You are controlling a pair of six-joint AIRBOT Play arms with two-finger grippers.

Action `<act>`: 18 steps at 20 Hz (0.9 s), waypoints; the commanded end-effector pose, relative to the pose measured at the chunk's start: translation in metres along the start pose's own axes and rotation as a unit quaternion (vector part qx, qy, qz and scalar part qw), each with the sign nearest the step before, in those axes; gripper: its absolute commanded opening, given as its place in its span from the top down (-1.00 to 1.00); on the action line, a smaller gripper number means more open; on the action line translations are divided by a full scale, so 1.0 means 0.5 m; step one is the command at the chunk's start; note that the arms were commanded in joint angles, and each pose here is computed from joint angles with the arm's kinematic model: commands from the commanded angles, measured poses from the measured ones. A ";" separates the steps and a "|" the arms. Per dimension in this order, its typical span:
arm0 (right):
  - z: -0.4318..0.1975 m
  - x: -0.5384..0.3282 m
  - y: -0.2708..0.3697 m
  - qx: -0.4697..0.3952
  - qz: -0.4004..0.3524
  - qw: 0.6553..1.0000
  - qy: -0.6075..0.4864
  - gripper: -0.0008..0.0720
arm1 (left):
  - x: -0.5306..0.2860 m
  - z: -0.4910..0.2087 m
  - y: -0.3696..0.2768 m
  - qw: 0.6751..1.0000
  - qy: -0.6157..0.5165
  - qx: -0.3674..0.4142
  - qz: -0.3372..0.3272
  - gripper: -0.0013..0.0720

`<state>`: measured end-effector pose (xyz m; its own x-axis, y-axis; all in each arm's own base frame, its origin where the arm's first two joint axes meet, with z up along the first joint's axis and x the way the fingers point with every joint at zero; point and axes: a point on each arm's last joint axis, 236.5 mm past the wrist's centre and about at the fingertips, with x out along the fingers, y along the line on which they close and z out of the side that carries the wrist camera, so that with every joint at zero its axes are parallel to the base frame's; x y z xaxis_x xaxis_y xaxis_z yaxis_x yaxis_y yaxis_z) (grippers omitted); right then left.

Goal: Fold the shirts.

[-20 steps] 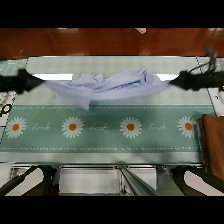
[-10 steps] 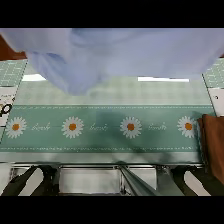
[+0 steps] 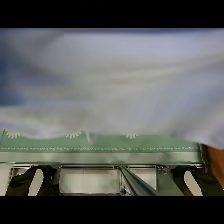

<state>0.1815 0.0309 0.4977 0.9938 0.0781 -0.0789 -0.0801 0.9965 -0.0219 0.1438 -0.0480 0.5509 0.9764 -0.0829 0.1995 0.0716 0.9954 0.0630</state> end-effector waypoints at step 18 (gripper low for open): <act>-0.811 0.679 -0.028 0.274 0.132 0.883 0.358 0.92 | 0.531 -1.052 0.057 0.843 0.476 -0.250 -0.001 0.91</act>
<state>0.4342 0.0408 0.1229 0.6304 0.4503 -0.6323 -0.1121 0.8588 0.4999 0.4668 -0.0157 0.1655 0.7405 -0.2309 -0.6312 -0.0156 0.9330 -0.3595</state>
